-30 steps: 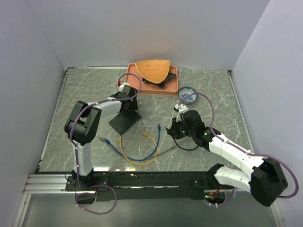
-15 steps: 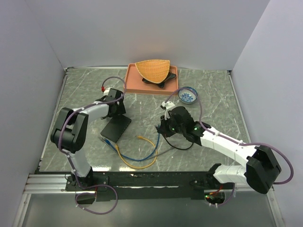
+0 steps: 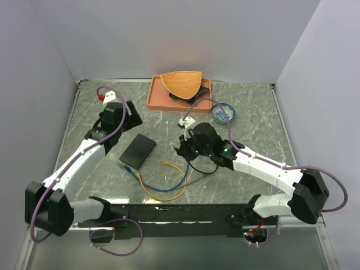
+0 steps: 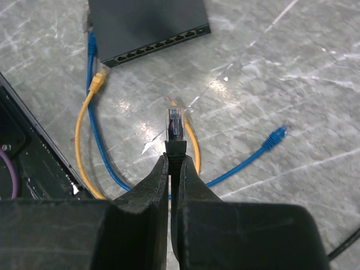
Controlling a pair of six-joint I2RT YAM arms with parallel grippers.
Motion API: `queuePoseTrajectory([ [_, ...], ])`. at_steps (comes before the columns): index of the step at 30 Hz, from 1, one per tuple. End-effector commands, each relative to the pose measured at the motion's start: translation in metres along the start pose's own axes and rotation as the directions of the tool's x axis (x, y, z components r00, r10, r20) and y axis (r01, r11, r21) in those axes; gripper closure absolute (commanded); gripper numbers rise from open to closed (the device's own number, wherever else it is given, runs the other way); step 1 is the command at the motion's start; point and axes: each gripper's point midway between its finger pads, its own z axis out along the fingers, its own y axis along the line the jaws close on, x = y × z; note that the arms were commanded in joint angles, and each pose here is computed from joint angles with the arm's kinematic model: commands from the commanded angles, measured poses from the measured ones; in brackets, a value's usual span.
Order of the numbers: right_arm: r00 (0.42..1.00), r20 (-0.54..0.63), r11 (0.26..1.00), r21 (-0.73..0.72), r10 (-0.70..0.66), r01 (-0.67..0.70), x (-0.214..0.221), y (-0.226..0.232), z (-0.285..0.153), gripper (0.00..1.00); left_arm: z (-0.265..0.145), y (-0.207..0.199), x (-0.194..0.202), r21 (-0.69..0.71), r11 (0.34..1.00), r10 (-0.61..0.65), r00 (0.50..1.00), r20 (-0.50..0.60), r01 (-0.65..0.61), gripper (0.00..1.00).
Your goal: Insert the plug into the switch port
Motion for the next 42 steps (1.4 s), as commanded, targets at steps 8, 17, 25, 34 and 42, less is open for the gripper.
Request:
queuePoseTrajectory([
  [8,0.986,-0.079,0.988,-0.05,-0.147,0.143,-0.009,0.044,0.043,1.0,-0.005,0.051,0.046,-0.031,0.993,-0.112,0.993,-0.041,0.111,0.0],
  [17,0.97,-0.188,0.987,-0.07,-0.154,0.143,0.02,0.057,0.092,1.0,0.019,0.069,0.073,0.109,0.982,-0.14,0.981,-0.131,0.154,0.21],
  [25,0.972,-0.201,0.99,-0.094,-0.126,0.109,0.032,0.069,0.121,1.0,0.024,0.059,0.09,0.263,0.953,-0.113,0.981,-0.159,0.152,0.43],
  [34,0.971,-0.215,0.992,-0.098,-0.101,0.082,0.04,0.074,0.144,1.0,0.031,0.07,0.105,0.242,0.948,-0.157,0.967,-0.202,0.205,0.45],
  [42,0.97,-0.22,0.992,-0.096,-0.105,0.086,0.047,0.073,0.155,1.0,0.042,0.068,0.116,0.21,0.918,-0.278,0.925,-0.26,0.335,0.49],
])
